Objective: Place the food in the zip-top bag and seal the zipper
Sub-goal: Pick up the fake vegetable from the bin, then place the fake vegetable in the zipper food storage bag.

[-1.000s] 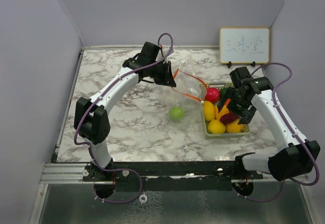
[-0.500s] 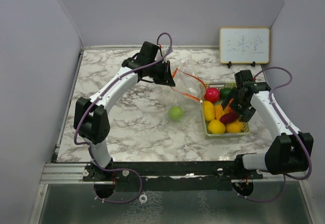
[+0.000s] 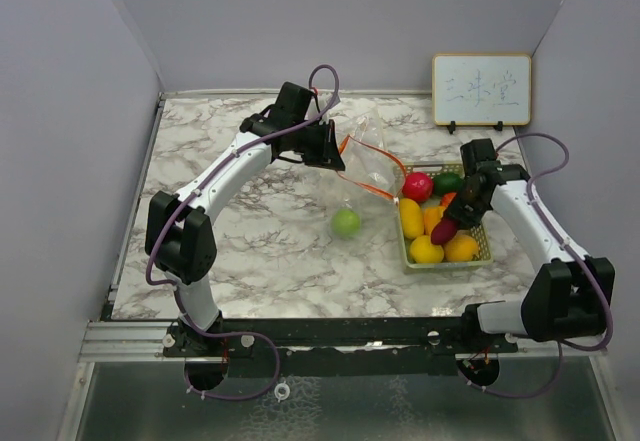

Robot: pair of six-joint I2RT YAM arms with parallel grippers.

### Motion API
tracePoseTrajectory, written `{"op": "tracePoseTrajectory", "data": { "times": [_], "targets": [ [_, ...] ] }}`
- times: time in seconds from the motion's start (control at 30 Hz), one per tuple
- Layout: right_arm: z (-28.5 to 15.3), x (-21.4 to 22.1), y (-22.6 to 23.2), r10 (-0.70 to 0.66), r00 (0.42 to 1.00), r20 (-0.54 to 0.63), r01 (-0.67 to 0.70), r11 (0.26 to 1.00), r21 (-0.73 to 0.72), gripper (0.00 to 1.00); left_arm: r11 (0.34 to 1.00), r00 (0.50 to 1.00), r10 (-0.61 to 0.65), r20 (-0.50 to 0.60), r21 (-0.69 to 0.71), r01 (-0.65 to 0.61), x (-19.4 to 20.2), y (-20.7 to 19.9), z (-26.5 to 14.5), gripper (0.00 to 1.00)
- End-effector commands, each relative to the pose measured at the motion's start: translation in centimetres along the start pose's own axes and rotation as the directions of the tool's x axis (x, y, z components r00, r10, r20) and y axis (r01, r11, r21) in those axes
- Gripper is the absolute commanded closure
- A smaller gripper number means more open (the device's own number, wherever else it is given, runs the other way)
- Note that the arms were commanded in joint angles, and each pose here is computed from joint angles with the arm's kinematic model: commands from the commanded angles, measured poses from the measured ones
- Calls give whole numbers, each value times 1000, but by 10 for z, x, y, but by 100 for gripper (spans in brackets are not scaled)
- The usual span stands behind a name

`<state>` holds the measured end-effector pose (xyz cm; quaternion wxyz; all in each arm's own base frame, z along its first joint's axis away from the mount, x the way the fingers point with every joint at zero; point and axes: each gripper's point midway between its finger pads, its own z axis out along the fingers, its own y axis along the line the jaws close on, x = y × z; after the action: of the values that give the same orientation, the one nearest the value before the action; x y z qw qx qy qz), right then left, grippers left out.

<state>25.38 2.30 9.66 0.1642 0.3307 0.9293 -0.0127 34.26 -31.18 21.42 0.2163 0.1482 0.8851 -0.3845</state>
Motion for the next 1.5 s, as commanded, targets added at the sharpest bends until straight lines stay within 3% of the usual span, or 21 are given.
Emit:
{"op": "tracePoseTrajectory", "data": {
  "times": [0.0, 0.13, 0.27, 0.37, 0.5, 0.6, 0.73, 1.0, 1.17, 1.37, 1.47],
  "targets": [
    [-55, -28, 28, -47, 995, 92, 62, 983, -171, 96, 1000, 1000, 8, 11, -13, -8, -1, 1, -8, 100],
    [-117, -49, 67, -100, 975, 201, 174, 901, -397, 98, 1000, 1000, 12, 12, -15, -12, -1, 0, -9, 100],
    [-177, -67, 111, -110, 937, 331, 299, 743, -599, 98, 1000, 1000, 8, 5, -17, -8, 0, 1, -9, 100],
    [-205, -77, 143, -111, 901, 420, 387, 646, -658, 98, 1000, 1000, 6, 7, -13, -6, -1, -2, -11, 100],
    [-229, -67, 196, -152, 820, 552, 533, 551, -642, 98, 1000, 1000, -1, 18, 0, 1, -6, -8, -15, 100],
    [-235, -57, 224, -159, 757, 634, 610, 519, -598, 98, 1000, 1000, -9, 23, 21, 9, -8, -15, -18, 100],
    [-219, -54, 239, -148, 709, 689, 651, 514, -559, 98, 998, 999, -23, 25, 55, 22, -10, -26, -23, 100],
    [-185, -22, 242, -256, 597, 760, 749, 519, -412, 94, 993, 999, -45, 20, 106, 42, -12, -42, -31, 100],
    [-186, -9, 248, -282, 563, 776, 780, 491, -387, 81, 991, 999, -51, 16, 125, 48, -13, -46, -31, 100],
    [-183, -18, 236, -293, 555, 778, 760, 558, -333, 31, 991, 999, -46, 6, 128, 44, -13, -45, -28, 100],
    [-185, -20, 235, -322, 538, 779, 775, 551, -308, 18, 991, 999, -43, -3, 126, 43, -12, -43, -26, 100]
  ]
}}
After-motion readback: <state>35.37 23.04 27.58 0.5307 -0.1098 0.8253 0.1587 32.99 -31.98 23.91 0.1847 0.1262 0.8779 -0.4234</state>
